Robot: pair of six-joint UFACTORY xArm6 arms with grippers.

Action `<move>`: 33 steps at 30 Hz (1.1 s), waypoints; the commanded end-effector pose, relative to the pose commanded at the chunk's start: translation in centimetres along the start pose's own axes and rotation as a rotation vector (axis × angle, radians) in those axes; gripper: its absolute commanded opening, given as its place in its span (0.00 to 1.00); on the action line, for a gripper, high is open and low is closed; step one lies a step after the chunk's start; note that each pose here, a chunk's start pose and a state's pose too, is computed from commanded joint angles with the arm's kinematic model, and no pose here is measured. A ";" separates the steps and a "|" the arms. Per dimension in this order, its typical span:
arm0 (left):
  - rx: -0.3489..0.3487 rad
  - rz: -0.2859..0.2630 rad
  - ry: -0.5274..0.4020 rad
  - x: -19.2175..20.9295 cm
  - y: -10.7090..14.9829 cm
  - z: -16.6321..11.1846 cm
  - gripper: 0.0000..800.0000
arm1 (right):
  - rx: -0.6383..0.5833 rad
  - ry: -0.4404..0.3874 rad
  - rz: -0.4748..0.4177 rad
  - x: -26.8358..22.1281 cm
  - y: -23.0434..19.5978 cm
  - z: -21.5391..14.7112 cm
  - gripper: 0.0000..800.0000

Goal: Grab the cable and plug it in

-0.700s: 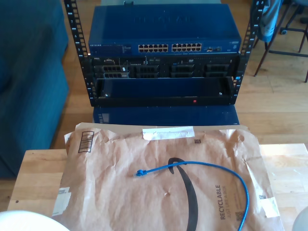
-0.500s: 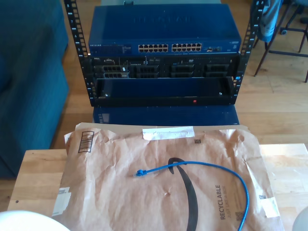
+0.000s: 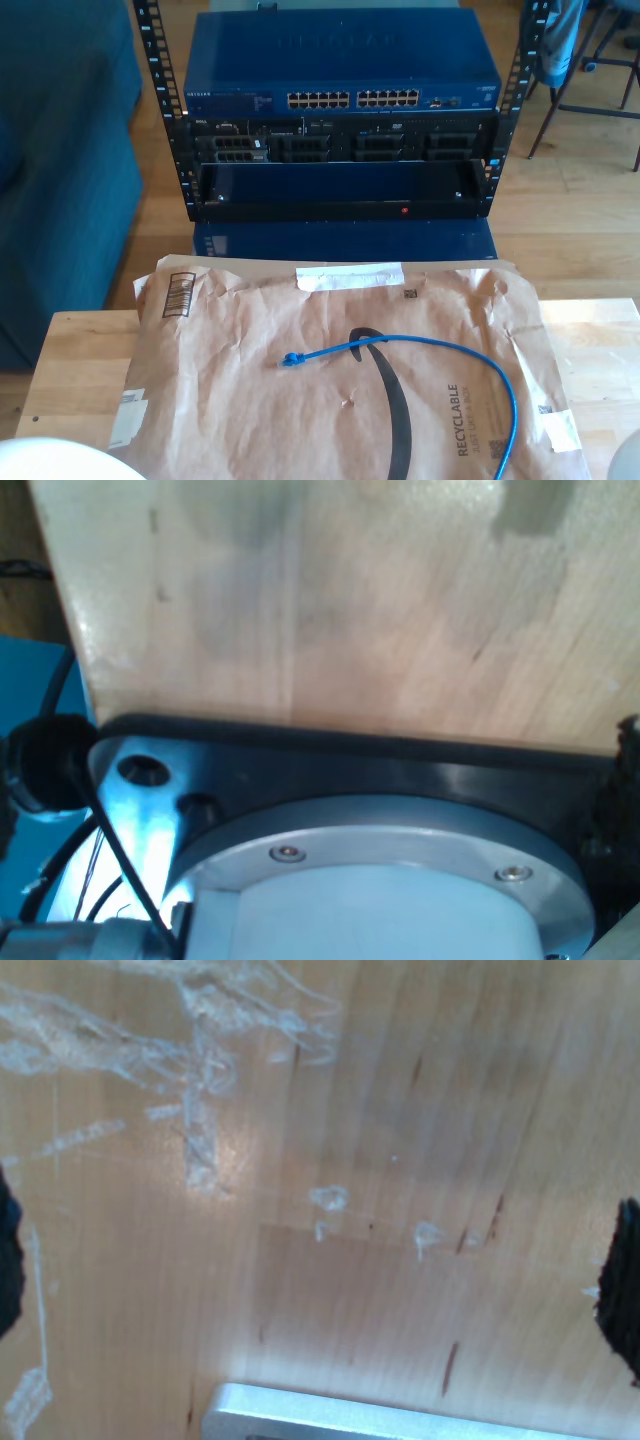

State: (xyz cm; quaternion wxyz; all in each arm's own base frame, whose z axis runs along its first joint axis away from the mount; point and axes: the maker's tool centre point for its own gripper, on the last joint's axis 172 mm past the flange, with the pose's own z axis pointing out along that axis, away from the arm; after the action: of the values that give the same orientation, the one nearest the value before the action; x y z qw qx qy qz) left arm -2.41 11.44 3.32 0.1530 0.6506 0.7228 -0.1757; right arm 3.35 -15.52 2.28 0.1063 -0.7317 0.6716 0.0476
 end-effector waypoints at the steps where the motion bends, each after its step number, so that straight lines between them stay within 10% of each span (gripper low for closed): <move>1: 0.000 0.000 0.000 0.0 0.0 0.0 1.00 | 0.000 0.000 0.000 0.0 0.0 0.0 1.00; 33: 0.001 -0.004 0.005 0.2 -0.1 -0.4 1.00 | -0.002 0.046 0.000 1.2 -0.1 -1.4 1.00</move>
State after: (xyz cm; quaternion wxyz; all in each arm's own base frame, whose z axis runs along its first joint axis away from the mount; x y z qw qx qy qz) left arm -2.51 11.79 3.63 0.1507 0.6494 0.7246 -0.1748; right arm 3.47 -17.01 3.42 0.0904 -0.7325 0.6740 0.0315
